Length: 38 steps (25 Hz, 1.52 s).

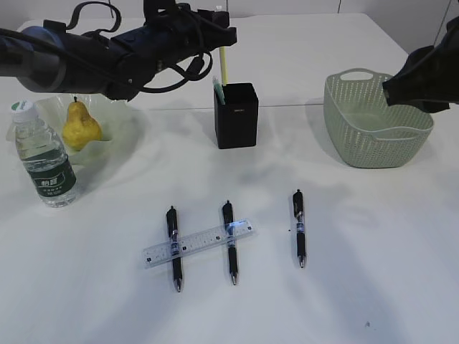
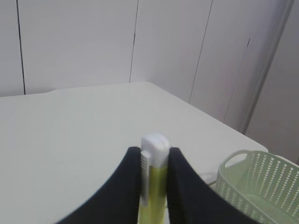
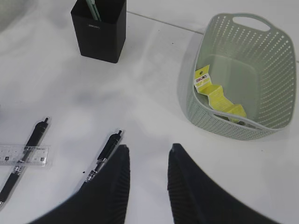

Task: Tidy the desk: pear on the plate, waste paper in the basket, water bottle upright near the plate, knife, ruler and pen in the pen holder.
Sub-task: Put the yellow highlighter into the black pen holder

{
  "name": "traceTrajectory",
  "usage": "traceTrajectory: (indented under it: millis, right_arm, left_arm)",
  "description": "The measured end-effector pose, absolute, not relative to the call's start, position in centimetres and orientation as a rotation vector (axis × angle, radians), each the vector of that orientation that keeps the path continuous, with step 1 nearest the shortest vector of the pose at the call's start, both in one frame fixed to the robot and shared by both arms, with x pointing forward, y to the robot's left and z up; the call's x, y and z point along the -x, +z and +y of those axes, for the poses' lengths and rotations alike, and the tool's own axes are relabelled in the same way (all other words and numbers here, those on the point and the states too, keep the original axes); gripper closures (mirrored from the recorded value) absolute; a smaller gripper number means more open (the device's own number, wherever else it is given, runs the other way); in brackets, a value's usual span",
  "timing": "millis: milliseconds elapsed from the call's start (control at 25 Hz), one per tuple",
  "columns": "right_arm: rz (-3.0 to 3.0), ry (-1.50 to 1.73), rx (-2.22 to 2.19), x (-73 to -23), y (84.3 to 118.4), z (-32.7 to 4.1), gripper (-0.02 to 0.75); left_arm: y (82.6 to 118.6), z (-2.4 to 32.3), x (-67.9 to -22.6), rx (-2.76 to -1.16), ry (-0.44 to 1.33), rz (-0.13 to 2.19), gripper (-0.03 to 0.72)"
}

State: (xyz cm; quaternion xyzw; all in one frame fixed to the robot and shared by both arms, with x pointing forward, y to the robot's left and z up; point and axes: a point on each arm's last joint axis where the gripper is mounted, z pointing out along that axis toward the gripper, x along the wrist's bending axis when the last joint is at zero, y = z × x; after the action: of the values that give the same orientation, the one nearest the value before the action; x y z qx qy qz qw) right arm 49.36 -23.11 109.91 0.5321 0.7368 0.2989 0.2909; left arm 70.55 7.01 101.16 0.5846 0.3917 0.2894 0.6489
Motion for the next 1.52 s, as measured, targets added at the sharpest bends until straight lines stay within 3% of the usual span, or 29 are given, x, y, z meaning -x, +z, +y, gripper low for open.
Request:
traceTrajectory:
  millis: [1080,1520]
  right_arm:
    - [1.967,0.784,-1.407,-49.4,109.9,-23.2,0.496]
    - [1.967,0.772,-1.394,-49.4,109.9,-23.2,0.496]
  left_arm:
    - [96.2,6.3,-71.4,-1.326,0.626,0.879,0.603]
    - [96.2,5.9,-72.6,-1.333,0.641,0.883,0.603]
